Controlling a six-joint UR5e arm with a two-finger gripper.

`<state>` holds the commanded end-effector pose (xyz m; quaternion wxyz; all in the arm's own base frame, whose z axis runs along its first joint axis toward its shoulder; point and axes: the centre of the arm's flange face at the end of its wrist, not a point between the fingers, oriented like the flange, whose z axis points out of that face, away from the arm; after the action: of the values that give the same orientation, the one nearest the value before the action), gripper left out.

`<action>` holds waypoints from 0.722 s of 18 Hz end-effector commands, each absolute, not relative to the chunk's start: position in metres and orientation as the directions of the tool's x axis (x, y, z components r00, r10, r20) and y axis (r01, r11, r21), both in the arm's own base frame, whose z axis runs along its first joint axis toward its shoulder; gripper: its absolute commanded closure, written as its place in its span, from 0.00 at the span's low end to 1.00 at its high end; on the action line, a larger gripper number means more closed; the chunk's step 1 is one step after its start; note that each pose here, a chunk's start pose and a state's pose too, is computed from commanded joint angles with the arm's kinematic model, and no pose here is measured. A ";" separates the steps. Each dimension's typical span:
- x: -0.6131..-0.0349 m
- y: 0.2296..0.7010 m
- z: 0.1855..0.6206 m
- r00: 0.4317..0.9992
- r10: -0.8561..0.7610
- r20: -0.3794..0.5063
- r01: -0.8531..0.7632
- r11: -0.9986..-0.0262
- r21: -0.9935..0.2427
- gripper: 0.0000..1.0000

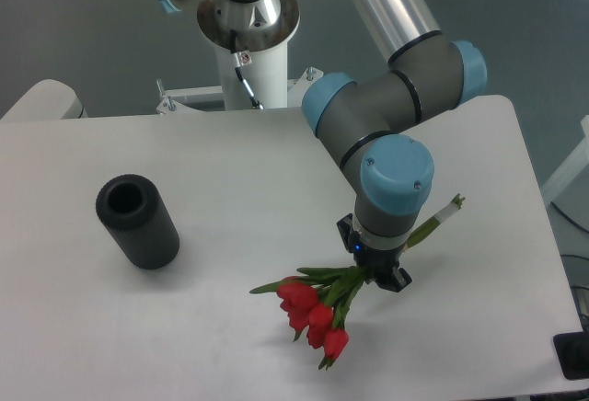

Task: Insert the flowers into the vase

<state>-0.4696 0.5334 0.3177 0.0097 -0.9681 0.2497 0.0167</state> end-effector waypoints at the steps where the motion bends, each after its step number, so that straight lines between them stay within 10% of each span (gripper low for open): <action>1: -0.469 0.533 0.317 0.875 -0.483 -0.037 -0.484 -0.875 -0.010 0.86; 13: -0.457 0.544 0.318 0.877 -0.479 -0.029 -0.480 -0.876 -0.038 0.86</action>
<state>-0.4575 0.5437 0.3184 0.0219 -0.9686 0.2476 0.0094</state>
